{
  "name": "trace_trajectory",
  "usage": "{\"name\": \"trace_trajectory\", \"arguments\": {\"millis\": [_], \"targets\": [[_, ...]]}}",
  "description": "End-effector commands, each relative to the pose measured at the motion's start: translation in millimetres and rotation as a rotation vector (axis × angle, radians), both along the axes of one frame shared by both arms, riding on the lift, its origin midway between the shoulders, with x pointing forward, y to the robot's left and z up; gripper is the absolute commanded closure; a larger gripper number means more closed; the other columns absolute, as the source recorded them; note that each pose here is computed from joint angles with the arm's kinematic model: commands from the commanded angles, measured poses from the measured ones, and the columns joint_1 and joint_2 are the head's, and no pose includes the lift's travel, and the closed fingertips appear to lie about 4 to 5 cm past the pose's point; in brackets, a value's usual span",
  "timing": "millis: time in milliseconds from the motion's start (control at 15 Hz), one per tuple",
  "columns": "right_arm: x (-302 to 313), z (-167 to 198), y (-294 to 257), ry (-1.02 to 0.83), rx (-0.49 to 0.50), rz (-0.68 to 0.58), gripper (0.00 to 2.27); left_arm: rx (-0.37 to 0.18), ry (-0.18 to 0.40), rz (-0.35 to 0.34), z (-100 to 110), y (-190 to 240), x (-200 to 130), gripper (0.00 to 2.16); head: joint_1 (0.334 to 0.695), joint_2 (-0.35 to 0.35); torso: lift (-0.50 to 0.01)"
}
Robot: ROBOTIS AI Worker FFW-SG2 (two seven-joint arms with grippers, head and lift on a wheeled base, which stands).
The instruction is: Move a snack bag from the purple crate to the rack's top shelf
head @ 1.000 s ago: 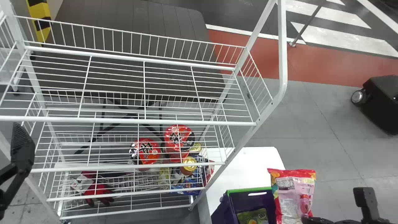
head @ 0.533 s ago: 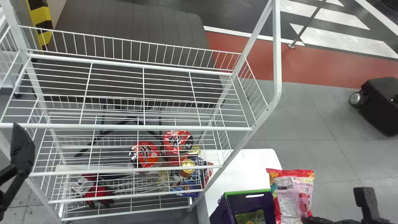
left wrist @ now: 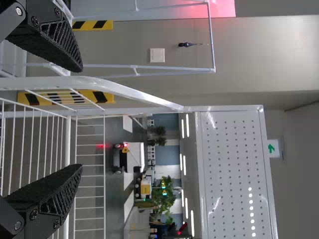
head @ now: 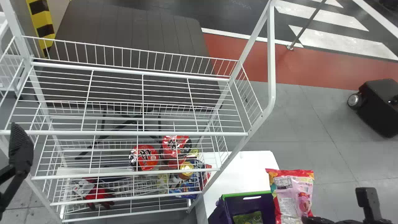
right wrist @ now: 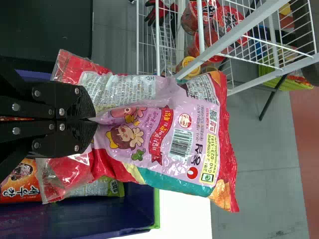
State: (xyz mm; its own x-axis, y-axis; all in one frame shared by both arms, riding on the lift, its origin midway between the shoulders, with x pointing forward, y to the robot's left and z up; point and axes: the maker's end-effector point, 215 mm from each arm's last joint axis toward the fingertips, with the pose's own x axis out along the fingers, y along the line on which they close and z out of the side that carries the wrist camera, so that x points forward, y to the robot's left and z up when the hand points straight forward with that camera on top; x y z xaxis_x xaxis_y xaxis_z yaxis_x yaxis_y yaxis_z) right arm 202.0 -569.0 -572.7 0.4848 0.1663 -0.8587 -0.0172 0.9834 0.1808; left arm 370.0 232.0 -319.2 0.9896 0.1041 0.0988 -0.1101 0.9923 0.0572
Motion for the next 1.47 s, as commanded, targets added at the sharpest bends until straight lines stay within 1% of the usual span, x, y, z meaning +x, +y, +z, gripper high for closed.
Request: {"name": "trace_trajectory", "arguments": {"millis": [0,267,533,600,667,800,867,933,1000,1067,1400], "targets": [[-1.8,-0.8,-0.1,0.007,0.004,-0.008,1.48,0.000,0.000,0.003,0.2,1.2,-0.5,0.14,0.695,-0.350,-0.012],[3.8,4.2,3.3,-0.009,0.009,-0.007,1.48,-0.002,0.002,0.002,-1.2,1.0,0.2,0.14,0.695,-0.350,-0.012],[14.0,24.0,10.2,-0.080,0.066,0.001,1.49,-0.003,0.006,0.004,-3.9,0.8,0.2,0.14,0.695,-0.350,-0.012],[18.2,30.2,10.7,-0.109,0.072,0.005,1.62,-0.002,0.006,0.007,-3.9,1.9,0.2,0.14,0.695,-0.350,-0.012],[23.4,40.6,14.6,-0.153,0.093,0.017,1.62,-0.002,0.006,0.007,-3.9,1.9,0.2,0.14,0.695,-0.350,-0.012],[32.9,67.8,24.4,-0.235,0.147,0.028,1.63,-0.002,0.014,0.007,-7.0,2.0,1.0,0.14,0.695,-0.350,-0.012],[34.2,79.8,26.4,-0.261,0.162,0.029,1.68,0.000,0.015,0.007,-8.1,1.8,1.3,0.14,0.695,-0.350,-0.012],[35.9,94.1,28.0,-0.300,0.176,0.031,1.69,-0.001,0.015,0.006,-8.0,0.4,1.3,0.14,0.695,-0.350,-0.012],[39.8,111.2,31.8,-0.351,0.192,0.041,1.78,0.001,0.015,0.005,-8.0,0.3,1.3,0.14,0.695,-0.350,-0.012],[43.8,132.7,34.5,-0.414,0.193,0.053,1.83,0.001,0.016,0.007,-8.5,0.6,0.7,0.14,0.695,-0.350,-0.012],[59.6,240.2,57.6,-0.679,0.224,0.074,1.83,0.006,0.031,0.004,-13.8,-1.9,-0.3,0.14,0.695,-0.350,-0.012]]}}
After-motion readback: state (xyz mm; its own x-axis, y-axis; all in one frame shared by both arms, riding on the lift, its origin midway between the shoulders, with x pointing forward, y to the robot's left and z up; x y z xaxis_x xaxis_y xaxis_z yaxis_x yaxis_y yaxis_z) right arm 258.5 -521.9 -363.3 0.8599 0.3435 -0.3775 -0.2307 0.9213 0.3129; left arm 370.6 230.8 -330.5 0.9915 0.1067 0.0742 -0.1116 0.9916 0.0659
